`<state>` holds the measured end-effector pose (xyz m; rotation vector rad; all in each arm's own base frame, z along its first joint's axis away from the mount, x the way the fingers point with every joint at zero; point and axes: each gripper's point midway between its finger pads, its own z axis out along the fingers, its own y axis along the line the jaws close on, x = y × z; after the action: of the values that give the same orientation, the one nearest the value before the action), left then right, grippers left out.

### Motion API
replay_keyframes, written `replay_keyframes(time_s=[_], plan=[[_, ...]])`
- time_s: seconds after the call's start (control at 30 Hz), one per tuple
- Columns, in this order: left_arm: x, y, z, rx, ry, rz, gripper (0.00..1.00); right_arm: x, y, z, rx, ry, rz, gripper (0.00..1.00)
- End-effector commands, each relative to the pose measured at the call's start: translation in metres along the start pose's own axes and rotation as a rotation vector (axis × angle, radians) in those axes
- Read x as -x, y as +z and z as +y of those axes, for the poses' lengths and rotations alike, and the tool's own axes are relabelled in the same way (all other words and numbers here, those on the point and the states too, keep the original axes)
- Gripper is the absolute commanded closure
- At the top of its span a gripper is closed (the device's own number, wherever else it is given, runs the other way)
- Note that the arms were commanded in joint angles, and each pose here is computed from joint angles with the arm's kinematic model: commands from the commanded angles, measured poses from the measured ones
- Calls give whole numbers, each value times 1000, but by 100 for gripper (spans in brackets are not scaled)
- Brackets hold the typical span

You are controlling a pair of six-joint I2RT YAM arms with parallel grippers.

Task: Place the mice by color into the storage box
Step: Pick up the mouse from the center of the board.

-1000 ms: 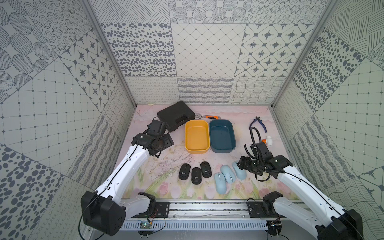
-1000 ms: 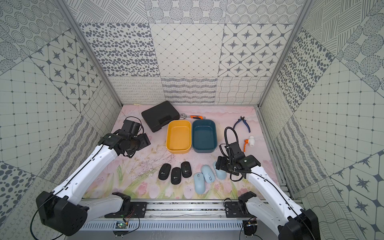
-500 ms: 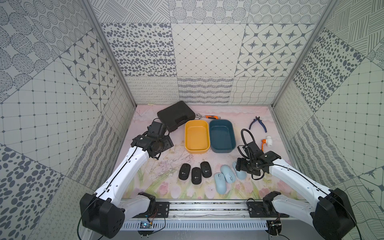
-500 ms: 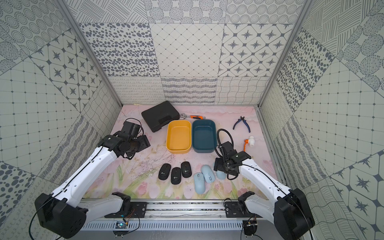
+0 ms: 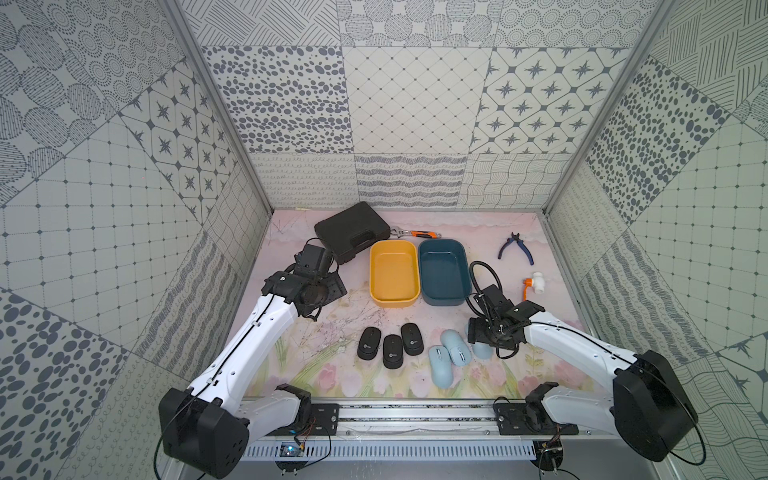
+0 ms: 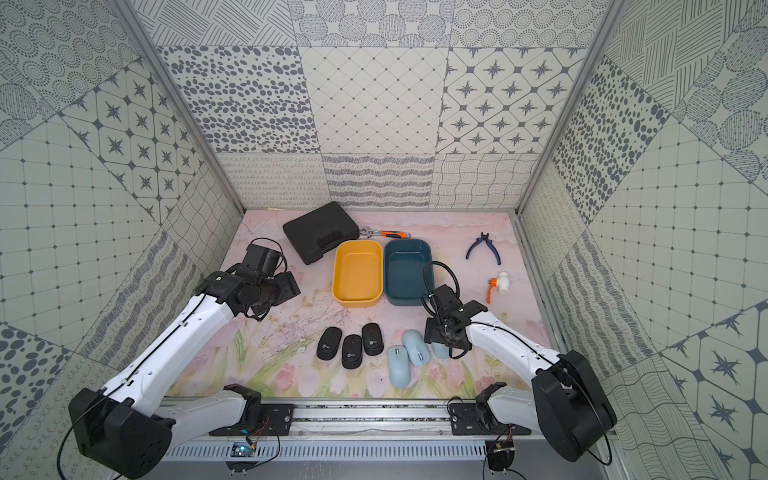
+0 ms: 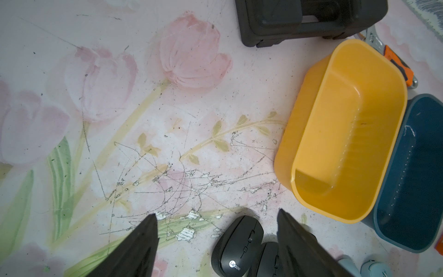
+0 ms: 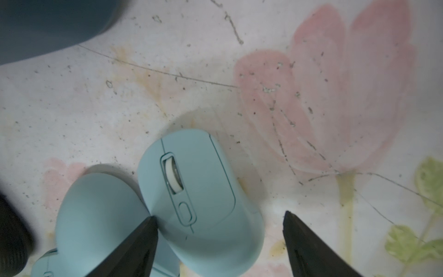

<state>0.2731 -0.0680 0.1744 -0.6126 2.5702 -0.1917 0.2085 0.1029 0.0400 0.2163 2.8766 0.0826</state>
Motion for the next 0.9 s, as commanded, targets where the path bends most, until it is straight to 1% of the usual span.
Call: replay_keyframes(time_s=[0.0,0.2,0.3,0.47,0.67,0.87], plan=[[-7,-2,5,14,-12,20,19,6,7,8,28,-8,-23,14],[-6,-2,7,21,-14,18,19,4,14,8,9,-15,5,14],[-6,-4,6,17,-13,20,19,-4,16,5,-11,-9,37,14],[-6,-3,6,22,-15,19,19,-10,17,-7,-78,5,44,15],[-9,0,8,24,-20,28,20,-7,22,-2,-86,-11,51,16],[-9,-3,11,35,-19,21,20,-9,27,5,-83,-28,65,24]])
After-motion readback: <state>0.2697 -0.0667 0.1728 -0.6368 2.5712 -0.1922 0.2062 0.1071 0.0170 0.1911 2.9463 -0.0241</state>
